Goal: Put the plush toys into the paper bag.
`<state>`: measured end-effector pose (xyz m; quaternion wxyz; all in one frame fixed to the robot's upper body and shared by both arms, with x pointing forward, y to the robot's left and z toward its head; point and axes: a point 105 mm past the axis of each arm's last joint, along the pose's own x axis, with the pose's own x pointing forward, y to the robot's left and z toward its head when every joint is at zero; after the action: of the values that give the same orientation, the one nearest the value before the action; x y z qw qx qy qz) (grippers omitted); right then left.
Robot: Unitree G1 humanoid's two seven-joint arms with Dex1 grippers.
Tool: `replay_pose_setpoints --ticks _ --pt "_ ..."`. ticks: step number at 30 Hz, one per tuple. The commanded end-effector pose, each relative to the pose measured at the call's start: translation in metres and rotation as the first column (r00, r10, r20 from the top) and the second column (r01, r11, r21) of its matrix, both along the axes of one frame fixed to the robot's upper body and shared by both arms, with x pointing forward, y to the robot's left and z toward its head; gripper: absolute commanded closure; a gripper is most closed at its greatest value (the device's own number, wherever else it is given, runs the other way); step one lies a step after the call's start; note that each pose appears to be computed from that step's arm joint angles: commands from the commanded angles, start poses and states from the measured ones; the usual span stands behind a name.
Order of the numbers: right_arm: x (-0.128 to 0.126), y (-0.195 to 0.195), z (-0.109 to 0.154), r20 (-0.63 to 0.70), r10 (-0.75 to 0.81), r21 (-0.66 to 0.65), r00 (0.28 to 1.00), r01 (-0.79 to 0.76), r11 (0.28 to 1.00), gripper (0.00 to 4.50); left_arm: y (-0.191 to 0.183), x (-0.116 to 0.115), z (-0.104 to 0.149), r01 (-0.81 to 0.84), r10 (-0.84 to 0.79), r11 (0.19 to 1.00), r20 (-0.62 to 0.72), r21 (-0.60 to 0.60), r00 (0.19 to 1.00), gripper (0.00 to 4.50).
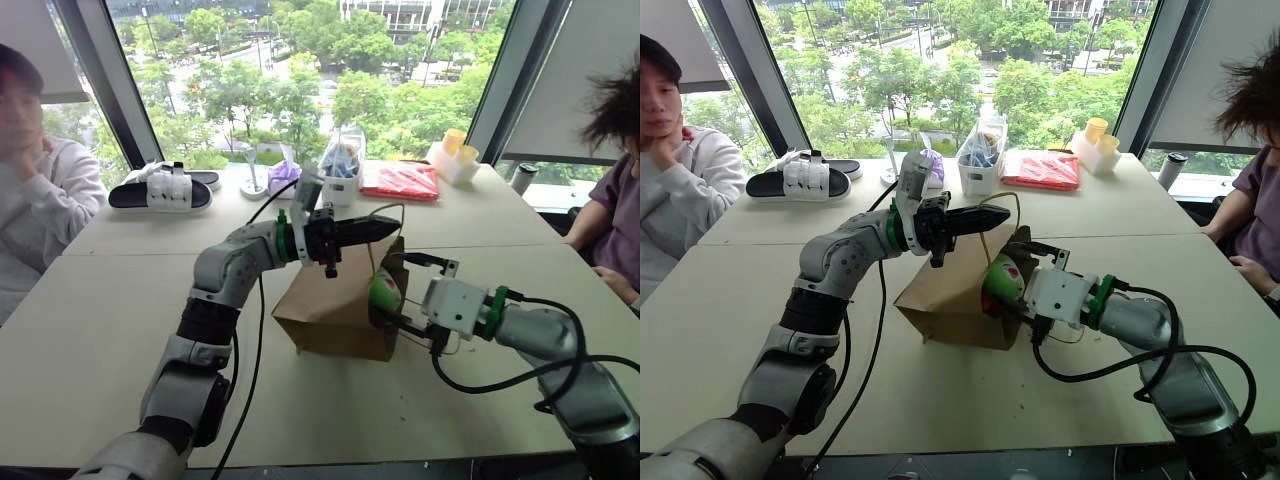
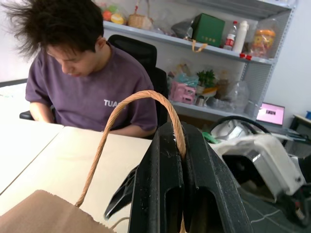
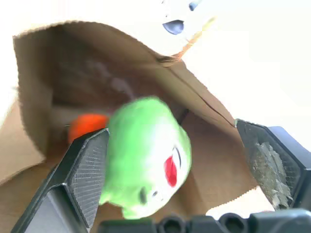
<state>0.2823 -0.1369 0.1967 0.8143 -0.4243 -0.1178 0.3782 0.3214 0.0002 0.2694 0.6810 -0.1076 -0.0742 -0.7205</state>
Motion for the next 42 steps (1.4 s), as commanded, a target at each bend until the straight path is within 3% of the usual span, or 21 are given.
replay_pose_setpoints --ticks 1,7,13,15,19,24,28,34,37,42 --pt "-0.013 -0.005 0.013 0.021 -0.013 0.036 1.0 0.012 0.999 0.03 0.002 0.0 0.014 0.0 0.002 0.999 0.038 -0.047 0.999 4.5" --pt "-0.012 -0.01 -0.006 -0.063 -0.051 0.048 0.997 0.054 0.997 0.03 0.001 0.003 0.013 -0.006 0.007 0.999 0.038 -0.05 0.999 4.5" --pt "-0.006 -0.009 -0.056 -0.326 -0.119 0.04 0.938 0.139 0.989 0.03 0.0 0.003 0.012 -0.007 0.009 0.999 0.036 -0.054 0.999 4.5" --pt "0.0 -0.012 -0.073 -0.488 -0.165 0.172 0.857 0.279 0.945 0.03 -0.002 0.003 0.012 -0.011 0.014 0.999 0.047 -0.051 0.999 4.5" --pt "0.008 -0.033 -0.058 -0.462 -0.26 0.227 0.848 0.397 0.889 0.03 -0.001 0.001 0.01 -0.017 0.019 0.999 0.071 -0.028 0.997 4.5" --pt "-0.006 -0.049 -0.047 -0.492 -0.324 0.219 0.808 0.475 0.853 0.03 -0.004 -0.004 -0.007 -0.008 0.002 0.999 0.113 0.053 0.994 4.5" --pt "-0.014 -0.053 -0.041 -0.527 -0.337 0.29 0.78 0.538 0.791 0.03 -0.007 -0.003 -0.014 -0.008 -0.002 0.997 0.129 0.079 0.992 4.5" --pt "-0.024 -0.052 -0.023 -0.513 -0.299 0.447 0.805 0.547 0.708 0.03 -0.011 -0.004 -0.018 0.004 -0.016 0.996 0.133 0.089 0.991 4.5" --pt "-0.033 -0.051 -0.037 -0.537 -0.337 0.35 0.773 0.568 0.745 0.03 -0.012 -0.004 -0.017 0.01 -0.021 0.996 0.132 0.087 0.991 4.5" --pt "-0.045 -0.034 -0.064 -0.644 -0.28 0.3 0.712 0.571 0.764 0.03 -0.013 -0.003 -0.017 0.014 -0.025 0.996 0.129 0.085 0.991 4.5"
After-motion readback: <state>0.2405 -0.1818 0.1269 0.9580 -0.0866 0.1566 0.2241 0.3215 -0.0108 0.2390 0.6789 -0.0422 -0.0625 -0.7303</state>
